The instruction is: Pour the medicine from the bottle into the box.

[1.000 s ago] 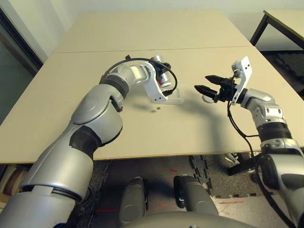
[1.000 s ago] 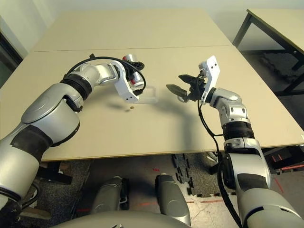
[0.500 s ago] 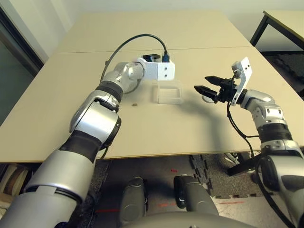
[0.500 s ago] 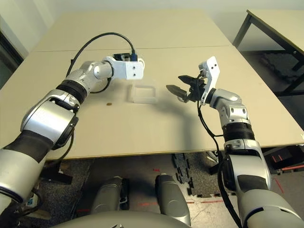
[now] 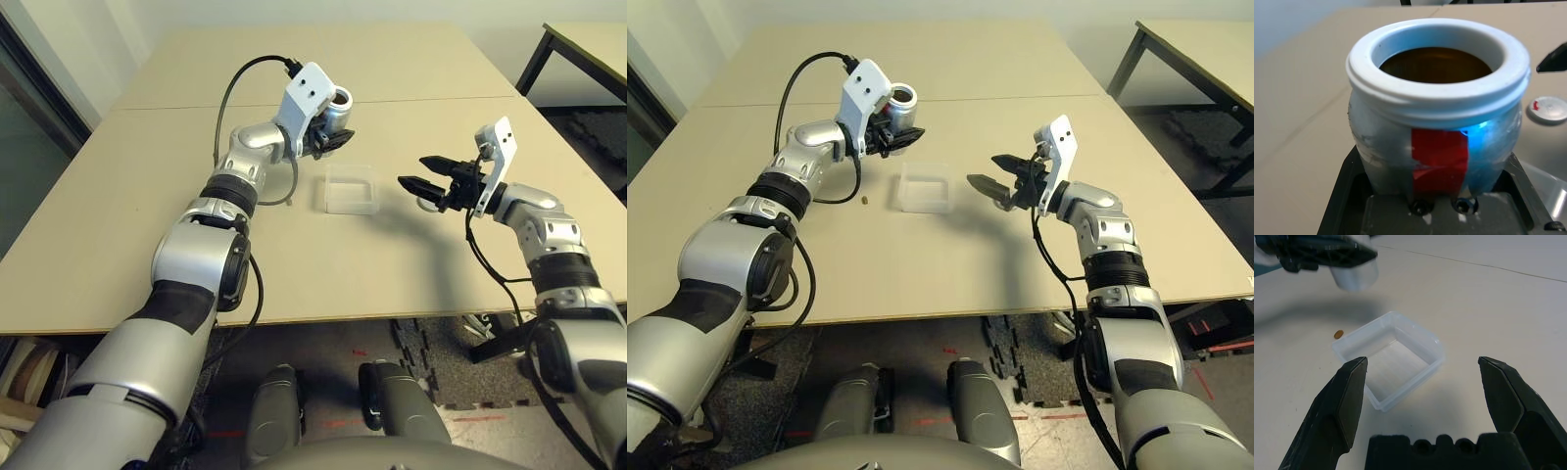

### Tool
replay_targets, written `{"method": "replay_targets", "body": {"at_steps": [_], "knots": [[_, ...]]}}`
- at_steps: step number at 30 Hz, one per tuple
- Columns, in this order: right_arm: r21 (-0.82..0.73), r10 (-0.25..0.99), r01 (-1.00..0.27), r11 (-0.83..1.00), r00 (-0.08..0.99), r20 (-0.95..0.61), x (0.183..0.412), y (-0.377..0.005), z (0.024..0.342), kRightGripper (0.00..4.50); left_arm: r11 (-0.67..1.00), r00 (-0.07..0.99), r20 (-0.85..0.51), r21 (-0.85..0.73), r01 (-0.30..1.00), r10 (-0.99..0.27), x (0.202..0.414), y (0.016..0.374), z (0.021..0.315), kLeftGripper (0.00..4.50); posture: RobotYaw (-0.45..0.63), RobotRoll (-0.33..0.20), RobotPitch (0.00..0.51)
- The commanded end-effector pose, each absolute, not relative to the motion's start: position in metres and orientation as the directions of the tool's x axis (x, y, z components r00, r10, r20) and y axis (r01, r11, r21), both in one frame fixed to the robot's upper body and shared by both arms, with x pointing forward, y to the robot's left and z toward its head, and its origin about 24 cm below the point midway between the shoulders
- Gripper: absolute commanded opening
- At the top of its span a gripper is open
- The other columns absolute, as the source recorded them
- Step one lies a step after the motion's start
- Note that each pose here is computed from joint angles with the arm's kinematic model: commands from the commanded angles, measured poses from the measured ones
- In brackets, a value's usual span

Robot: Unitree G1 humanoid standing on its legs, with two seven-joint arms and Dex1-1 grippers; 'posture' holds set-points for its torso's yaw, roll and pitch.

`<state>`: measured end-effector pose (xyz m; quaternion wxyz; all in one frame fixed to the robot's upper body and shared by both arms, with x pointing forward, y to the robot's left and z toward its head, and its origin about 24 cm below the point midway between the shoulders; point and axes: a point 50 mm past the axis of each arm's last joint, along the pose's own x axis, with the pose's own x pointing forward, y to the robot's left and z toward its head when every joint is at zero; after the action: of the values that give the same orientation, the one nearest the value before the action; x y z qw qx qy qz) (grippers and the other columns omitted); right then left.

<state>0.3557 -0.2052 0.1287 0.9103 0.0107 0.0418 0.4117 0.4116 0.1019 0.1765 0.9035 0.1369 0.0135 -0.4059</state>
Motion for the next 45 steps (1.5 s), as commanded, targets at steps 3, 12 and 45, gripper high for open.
{"method": "replay_targets", "body": {"at_steps": [3, 12, 45], "knots": [[0.058, 0.760, -0.758, 0.650, 0.647, -0.058, 0.359, -0.200, 0.133, 4.50, 0.678, 0.684, -0.076, 0.091, 0.730, -0.726, 0.410, 0.110, 0.171, 2.62, -0.06, 0.000, 0.082], [0.060, 0.762, -0.760, 0.648, 0.646, -0.051, 0.360, -0.199, 0.133, 4.50, 0.706, 0.705, -0.066, 0.011, 0.708, -0.706, 0.406, 0.122, 0.158, 2.62, -0.06, 0.000, 0.075], [0.065, 0.726, -0.725, 0.686, 0.687, 0.005, 0.349, -0.204, 0.136, 4.50, -0.605, 0.871, -0.253, 0.794, -0.062, -0.421, 0.421, 0.063, 0.193, 2.62, -0.17, 0.000, 0.047]]}}
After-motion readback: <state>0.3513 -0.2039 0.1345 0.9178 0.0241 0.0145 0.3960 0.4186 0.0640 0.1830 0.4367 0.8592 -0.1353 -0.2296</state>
